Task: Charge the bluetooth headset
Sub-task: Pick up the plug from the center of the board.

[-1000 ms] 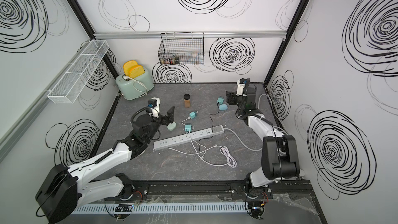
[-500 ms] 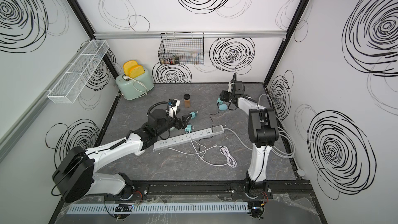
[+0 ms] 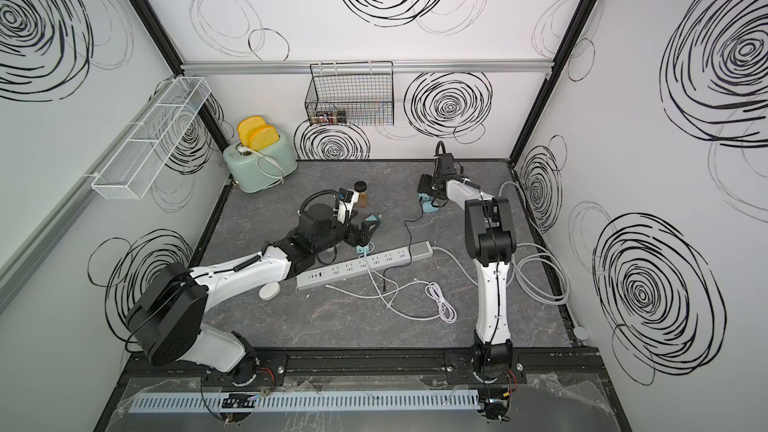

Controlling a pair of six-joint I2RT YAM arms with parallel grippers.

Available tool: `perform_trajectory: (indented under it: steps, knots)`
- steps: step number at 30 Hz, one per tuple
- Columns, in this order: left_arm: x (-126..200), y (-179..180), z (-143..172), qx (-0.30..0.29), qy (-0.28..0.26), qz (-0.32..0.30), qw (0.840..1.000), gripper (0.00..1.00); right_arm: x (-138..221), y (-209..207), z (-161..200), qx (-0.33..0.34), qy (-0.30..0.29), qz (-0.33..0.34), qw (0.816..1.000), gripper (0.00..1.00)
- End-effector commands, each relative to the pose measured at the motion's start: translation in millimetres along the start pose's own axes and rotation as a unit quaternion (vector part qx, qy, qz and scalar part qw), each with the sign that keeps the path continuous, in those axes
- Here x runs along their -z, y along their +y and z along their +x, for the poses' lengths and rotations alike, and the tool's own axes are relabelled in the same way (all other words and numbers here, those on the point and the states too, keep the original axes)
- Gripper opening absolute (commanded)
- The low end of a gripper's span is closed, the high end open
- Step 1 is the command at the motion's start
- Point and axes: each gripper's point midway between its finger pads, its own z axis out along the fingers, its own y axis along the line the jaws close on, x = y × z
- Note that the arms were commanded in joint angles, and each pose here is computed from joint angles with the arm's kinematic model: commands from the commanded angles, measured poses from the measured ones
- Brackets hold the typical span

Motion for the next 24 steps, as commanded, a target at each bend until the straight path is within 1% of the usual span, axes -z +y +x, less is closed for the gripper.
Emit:
perform_trajectory:
  steps: [1,7,16,23,24]
  knots:
    - [-1.4,-1.7,-18.7,0.009,-0.025,0.011,1.0,0.9,-4.1,-5.6,8.1,-0.008,0.014,0.037,0.999,0.65]
    - [1.6,4.8,-15.3,0.01,-0.025,0.005,1.0,0.9,-5.0,-11.0,11.9,-0.002,0.01,0.068,0.998,0.63]
    - [0.3,11.1,-12.0,0.021,-0.025,0.002,0.999,0.9,-12.9,-12.3,17.2,0.0,0.02,0.07,0.997,0.54]
    - [0.6,13.1,-12.7,0.024,-0.027,0.0,0.999,0.9,-19.4,-14.1,18.7,0.005,0.024,0.075,0.997,0.54]
    - [0.4,14.0,-12.3,0.025,-0.027,-0.001,0.999,0.9,-19.7,-13.3,18.0,0.006,0.024,0.075,0.997,0.52]
